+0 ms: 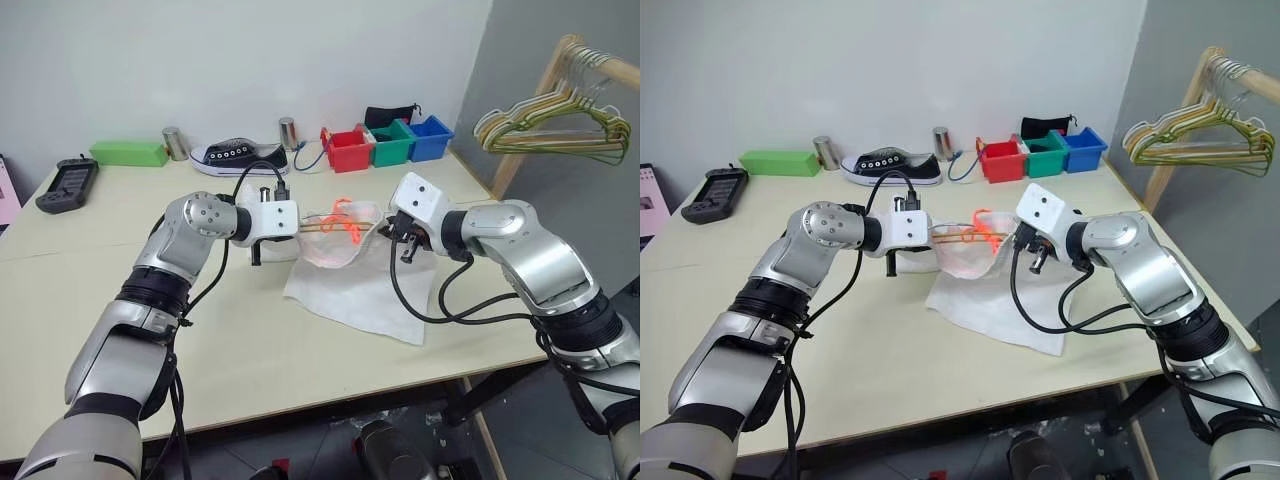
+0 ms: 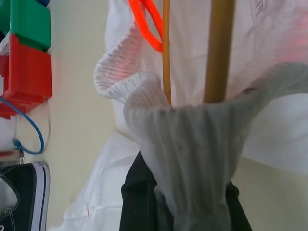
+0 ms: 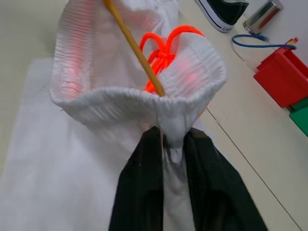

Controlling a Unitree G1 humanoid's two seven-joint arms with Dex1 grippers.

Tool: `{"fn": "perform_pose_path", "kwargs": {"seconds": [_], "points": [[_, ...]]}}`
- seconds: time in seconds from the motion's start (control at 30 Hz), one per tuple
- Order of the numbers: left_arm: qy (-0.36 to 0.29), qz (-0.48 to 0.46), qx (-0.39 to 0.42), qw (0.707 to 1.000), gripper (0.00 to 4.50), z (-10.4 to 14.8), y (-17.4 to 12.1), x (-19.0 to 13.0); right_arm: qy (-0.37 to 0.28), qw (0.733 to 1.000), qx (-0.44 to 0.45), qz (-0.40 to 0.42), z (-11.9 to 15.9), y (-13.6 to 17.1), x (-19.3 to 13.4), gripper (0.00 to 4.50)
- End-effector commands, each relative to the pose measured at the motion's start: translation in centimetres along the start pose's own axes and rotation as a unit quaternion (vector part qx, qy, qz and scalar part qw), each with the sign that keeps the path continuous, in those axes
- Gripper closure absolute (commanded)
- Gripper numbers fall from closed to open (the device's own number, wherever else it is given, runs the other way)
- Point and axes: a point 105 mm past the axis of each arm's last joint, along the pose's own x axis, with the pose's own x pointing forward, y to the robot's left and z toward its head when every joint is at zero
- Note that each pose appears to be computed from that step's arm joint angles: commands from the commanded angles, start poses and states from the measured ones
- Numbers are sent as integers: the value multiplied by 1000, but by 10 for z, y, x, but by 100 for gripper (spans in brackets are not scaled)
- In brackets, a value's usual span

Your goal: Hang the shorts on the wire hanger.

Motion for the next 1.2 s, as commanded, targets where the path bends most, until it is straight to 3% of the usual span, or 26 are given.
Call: {"fn": "perform_pose_path", "kwargs": {"seconds": [0.03,0.47,0.63,0.73,1.1,1.2], "points": [[-38,38,11,998,450,20,17,-9,3,998,-64,-17,6,-11,-2,281],[-62,16,41,997,450,39,6,-12,79,971,-223,-38,-22,-35,15,5],[-57,13,50,997,450,40,2,-16,94,963,-251,-33,-33,-40,19,5],[-52,15,51,997,450,39,1,-17,91,963,-251,-29,-34,-40,20,62],[-51,25,54,997,450,40,6,-19,84,967,-237,-23,-36,-36,23,342],[-51,26,56,997,450,40,6,-18,86,968,-235,-25,-38,-37,22,378]]}}
